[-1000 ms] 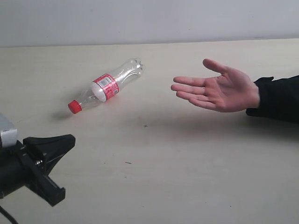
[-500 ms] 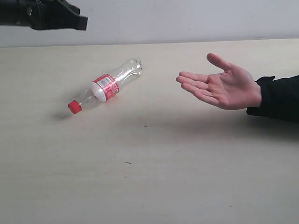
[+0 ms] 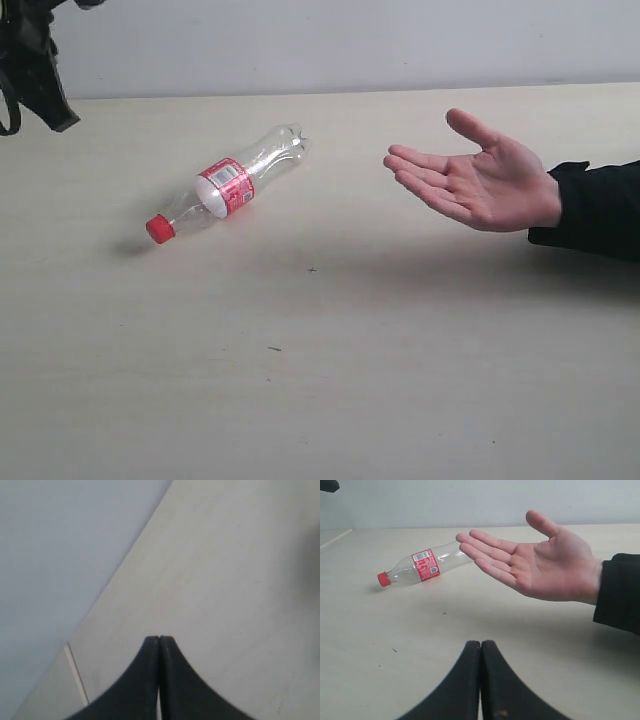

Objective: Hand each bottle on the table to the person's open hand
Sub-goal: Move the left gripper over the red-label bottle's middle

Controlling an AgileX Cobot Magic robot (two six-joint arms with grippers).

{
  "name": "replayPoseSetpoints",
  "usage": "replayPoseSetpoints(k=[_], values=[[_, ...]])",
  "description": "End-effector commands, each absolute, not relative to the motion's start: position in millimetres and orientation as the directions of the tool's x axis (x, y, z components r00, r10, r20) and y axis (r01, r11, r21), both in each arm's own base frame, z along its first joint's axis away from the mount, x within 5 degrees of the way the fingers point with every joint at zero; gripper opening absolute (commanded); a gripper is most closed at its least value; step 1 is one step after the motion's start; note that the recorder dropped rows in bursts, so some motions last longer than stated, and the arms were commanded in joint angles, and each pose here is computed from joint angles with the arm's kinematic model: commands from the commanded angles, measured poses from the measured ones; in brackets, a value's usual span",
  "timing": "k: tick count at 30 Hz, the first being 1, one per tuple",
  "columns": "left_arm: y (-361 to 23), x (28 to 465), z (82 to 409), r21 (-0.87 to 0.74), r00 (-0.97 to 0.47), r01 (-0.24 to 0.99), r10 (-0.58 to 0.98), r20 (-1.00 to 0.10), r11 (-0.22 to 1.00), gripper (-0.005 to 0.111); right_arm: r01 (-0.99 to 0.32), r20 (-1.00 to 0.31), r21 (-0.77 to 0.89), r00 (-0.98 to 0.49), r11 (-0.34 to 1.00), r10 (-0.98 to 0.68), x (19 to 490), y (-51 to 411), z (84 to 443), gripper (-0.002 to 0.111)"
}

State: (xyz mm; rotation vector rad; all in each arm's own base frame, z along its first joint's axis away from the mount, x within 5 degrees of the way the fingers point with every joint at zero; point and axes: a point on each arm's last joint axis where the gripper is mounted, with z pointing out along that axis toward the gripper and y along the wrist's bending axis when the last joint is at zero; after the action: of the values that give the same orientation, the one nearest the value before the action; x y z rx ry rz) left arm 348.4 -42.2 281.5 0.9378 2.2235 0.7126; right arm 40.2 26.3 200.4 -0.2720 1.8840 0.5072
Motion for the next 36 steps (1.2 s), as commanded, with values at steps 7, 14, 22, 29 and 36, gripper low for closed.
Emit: replayPoseSetpoints(k=[7, 14, 22, 29, 36], values=[[-71.4, 386.6, 256.8, 0.226, -0.873, 0.350, 0.404, -0.274, 0.909, 0.000, -0.421, -0.933, 0.214, -0.354, 0.881, 0.057, 40.5, 26.3, 199.9, 0.000], [-102.9, 416.7, 243.3, 0.087, -0.846, 0.434, 0.438, -0.305, 0.897, 0.000, -0.421, -0.933, 0.214, -0.354, 0.881, 0.057, 40.5, 26.3, 199.9, 0.000], [-124.1, 449.7, 234.0, -0.016, -0.839, 0.506, 0.488, -0.238, 0.862, 0.000, -0.421, -0.933, 0.214, -0.354, 0.881, 0.057, 40.5, 26.3, 199.9, 0.000], [-150.6, 466.7, 231.5, -0.006, -0.805, 0.541, 0.515, -0.295, 0.841, 0.004, -0.421, -0.933, 0.214, -0.354, 0.881, 0.057, 40.5, 26.3, 199.9, 0.000], [-162.5, 471.4, 224.8, -0.007, -0.809, 0.531, 0.505, -0.301, 0.847, 0.051, -0.421, -0.933, 0.214, -0.354, 0.881, 0.057, 40.5, 26.3, 199.9, 0.000]])
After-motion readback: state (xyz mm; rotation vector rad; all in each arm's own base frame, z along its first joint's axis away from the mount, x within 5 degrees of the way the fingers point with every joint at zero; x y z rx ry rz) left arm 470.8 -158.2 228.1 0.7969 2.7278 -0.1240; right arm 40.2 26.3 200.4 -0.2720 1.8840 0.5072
